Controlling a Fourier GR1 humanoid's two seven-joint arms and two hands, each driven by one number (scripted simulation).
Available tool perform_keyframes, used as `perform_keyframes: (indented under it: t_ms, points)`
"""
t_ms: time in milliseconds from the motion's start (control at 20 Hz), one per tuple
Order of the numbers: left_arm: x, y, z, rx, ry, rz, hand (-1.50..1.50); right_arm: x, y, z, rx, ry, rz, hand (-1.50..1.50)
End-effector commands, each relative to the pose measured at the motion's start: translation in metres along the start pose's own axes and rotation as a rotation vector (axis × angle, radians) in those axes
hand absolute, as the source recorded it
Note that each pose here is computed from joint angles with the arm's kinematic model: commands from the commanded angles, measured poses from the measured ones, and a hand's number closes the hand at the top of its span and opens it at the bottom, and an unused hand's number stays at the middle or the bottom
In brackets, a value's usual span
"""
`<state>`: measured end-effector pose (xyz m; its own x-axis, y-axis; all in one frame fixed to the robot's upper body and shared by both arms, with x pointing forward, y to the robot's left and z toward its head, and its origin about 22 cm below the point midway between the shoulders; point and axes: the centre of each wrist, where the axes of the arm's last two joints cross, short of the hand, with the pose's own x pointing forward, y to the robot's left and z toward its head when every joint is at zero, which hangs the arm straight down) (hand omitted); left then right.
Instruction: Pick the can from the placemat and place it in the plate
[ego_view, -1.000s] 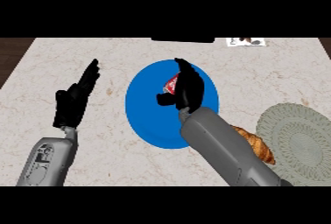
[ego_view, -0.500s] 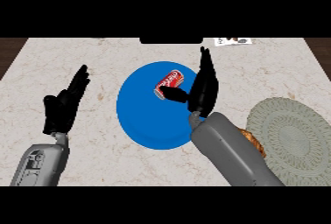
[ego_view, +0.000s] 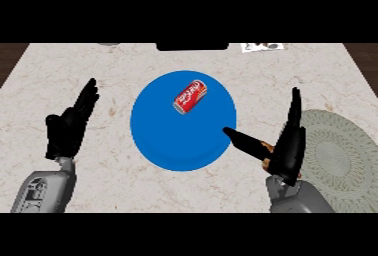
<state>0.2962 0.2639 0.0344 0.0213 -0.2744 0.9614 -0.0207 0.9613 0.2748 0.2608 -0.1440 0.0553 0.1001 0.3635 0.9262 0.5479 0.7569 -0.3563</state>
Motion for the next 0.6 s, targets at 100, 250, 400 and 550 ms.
perform_keyframes:
  t_ms: [100,250,400,550]
  points:
    - [0.011,-0.015,0.004,-0.008,-0.02,0.01,0.0,-0.018,-0.075,0.016,0.013,0.004,0.014,-1.5]
    - [-0.012,0.008,0.0,0.001,-0.016,0.001,0.0,-0.018,-0.093,0.02,-0.002,0.004,-0.012,-1.5]
    - [-0.018,-0.004,0.001,-0.007,-0.014,0.015,0.0,-0.037,-0.107,0.024,-0.013,0.006,-0.02,-1.5]
    - [-0.006,0.013,-0.011,-0.009,-0.027,0.018,0.0,-0.058,-0.095,0.03,-0.016,0.013,-0.018,-1.5]
